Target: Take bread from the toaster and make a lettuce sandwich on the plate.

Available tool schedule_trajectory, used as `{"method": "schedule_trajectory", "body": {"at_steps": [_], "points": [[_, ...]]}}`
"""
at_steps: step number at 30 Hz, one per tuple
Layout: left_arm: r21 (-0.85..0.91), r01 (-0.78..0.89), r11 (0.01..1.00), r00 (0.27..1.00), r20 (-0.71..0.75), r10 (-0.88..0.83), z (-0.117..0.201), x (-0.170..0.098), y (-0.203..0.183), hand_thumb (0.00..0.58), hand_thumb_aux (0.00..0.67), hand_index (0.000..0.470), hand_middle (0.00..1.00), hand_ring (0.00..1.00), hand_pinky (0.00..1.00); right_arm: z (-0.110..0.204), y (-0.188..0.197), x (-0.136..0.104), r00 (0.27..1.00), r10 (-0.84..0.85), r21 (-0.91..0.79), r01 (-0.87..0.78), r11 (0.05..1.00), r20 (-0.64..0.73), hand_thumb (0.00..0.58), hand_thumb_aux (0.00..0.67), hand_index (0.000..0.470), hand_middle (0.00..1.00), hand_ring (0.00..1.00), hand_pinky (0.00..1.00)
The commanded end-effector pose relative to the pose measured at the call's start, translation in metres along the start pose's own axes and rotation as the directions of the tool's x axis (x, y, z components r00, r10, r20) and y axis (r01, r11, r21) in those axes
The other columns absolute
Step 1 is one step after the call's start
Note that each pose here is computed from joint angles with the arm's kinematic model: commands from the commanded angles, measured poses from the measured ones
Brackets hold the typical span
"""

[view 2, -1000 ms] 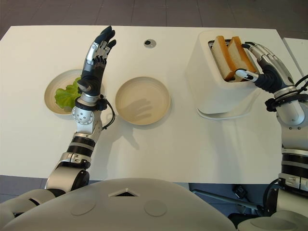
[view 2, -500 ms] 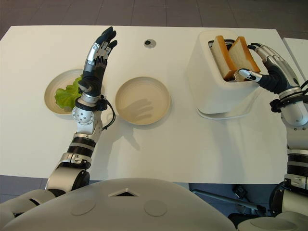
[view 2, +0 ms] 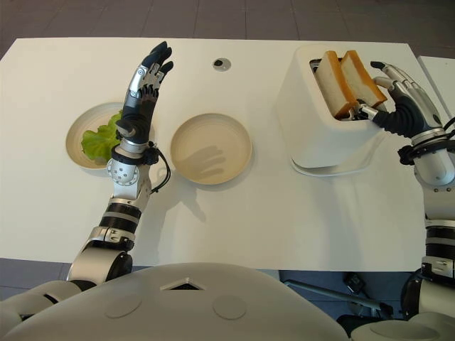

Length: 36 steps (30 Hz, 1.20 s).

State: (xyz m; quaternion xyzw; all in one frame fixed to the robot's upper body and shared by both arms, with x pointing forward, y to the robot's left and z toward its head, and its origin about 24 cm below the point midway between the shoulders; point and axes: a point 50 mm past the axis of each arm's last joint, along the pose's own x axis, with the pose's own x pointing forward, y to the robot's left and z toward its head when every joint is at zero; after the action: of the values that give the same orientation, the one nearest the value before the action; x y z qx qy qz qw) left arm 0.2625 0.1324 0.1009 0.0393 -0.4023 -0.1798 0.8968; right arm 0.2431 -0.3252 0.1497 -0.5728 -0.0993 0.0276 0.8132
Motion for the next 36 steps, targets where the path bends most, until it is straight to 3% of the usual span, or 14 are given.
{"method": "schedule_trajectory", "body": {"at_steps": [1,2,3,4,5,10,14,19,24,26,28,31,34,36], "points": [[0.007,0.009,1.0,1.0,-0.011,-0.009,0.0,-0.001,-0.001,0.0,0.0,0.0,0.0,0.0,0.0,0.006,-0.017,0.0,0.991,-0.126,0.08,0.122,0.989,0.042,0.58,0.67,0.47,0.01,0.01,0.01],[0.005,0.008,1.0,1.0,-0.013,-0.008,-0.001,-0.001,-0.001,0.0,0.0,0.0,0.0,0.0,0.0,0.011,-0.026,0.001,0.978,-0.198,0.118,0.189,0.975,0.064,0.58,0.67,0.47,0.21,0.21,0.21],[0.003,0.007,1.0,1.0,-0.016,-0.007,-0.001,-0.002,-0.001,0.0,0.0,0.0,0.0,0.0,0.0,0.015,-0.034,0.002,0.962,-0.26,0.151,0.245,0.958,0.083,0.58,0.67,0.47,0.64,0.64,0.64],[0.003,0.007,1.0,1.0,-0.019,-0.007,-0.002,-0.002,-0.002,0.0,0.0,0.0,0.0,0.0,0.0,0.02,-0.041,0.003,0.942,-0.32,0.188,0.298,0.936,0.101,0.58,0.67,0.47,0.85,0.85,0.85],[0.003,0.006,1.0,1.0,-0.021,-0.006,-0.002,-0.002,-0.002,0.0,0.0,0.0,0.0,0.0,0.0,0.025,-0.047,0.005,0.916,-0.383,0.233,0.348,0.908,0.122,0.58,0.67,0.47,1.0,1.0,1.0],[0.086,0.028,0.996,0.999,-0.023,-0.026,-0.002,-0.003,0.004,0.0,0.0,0.0,0.0,0.0,0.0,0.04,-0.071,0.007,0.766,-0.629,0.395,0.541,0.742,0.131,0.58,0.67,0.47,1.0,1.0,1.0],[0.322,0.018,0.947,1.0,-0.01,-0.016,0.009,-0.003,0.039,0.0,0.0,0.0,0.0,0.0,0.0,0.073,-0.074,0.01,0.69,-0.683,0.581,0.461,0.67,0.239,0.58,0.67,0.47,1.0,1.0,1.0],[0.537,0.106,0.837,0.994,-0.082,-0.073,0.017,-0.014,0.073,0.0,0.0,0.0,0.0,0.0,0.0,0.108,-0.061,0.018,0.71,-0.6,0.705,0.206,0.678,0.369,0.58,0.67,0.47,1.0,1.0,1.0],[0.772,0.327,0.545,0.943,-0.306,-0.132,0.019,-0.026,0.113,0.0,0.0,0.0,0.0,0.0,0.0,0.134,-0.02,0.033,0.771,-0.406,0.671,-0.037,0.74,0.49,0.58,0.67,0.47,1.0,1.0,1.0],[0.772,0.479,0.417,0.87,-0.481,-0.11,0.011,-0.042,0.132,0.0,0.0,0.0,0.0,0.0,0.0,0.147,0.007,0.037,0.787,-0.28,0.628,-0.169,0.759,0.549,0.58,0.67,0.47,1.0,1.0,1.0],[0.657,0.667,0.352,0.722,-0.685,-0.091,-0.001,-0.069,0.142,0.0,0.0,0.0,0.0,0.0,0.0,0.161,0.04,0.037,0.778,-0.14,0.569,-0.311,0.761,0.612,0.58,0.67,0.47,1.0,1.0,1.0],[0.481,0.799,0.361,0.538,-0.84,-0.069,-0.01,-0.1,0.146,0.0,0.0,0.0,0.0,0.0,0.0,0.173,0.086,0.035,0.744,0.043,0.488,-0.48,0.729,0.667,0.58,0.67,0.47,1.0,1.0,1.0],[0.398,0.843,0.363,0.443,-0.895,-0.046,-0.015,-0.11,0.148,0.0,0.0,0.0,0.0,0.0,0.0,0.171,0.119,0.039,0.743,0.167,0.437,-0.542,0.717,0.648,0.58,0.67,0.47,1.0,1.0,1.0],[0.365,0.855,0.368,0.399,-0.917,-0.02,-0.018,-0.116,0.15,0.304,0.208,0.146,0.0,0.0,0.0,0.167,0.137,0.043,0.76,0.219,0.426,-0.55,0.718,0.612,0.58,0.67,0.47,1.0,1.0,1.0]]}}
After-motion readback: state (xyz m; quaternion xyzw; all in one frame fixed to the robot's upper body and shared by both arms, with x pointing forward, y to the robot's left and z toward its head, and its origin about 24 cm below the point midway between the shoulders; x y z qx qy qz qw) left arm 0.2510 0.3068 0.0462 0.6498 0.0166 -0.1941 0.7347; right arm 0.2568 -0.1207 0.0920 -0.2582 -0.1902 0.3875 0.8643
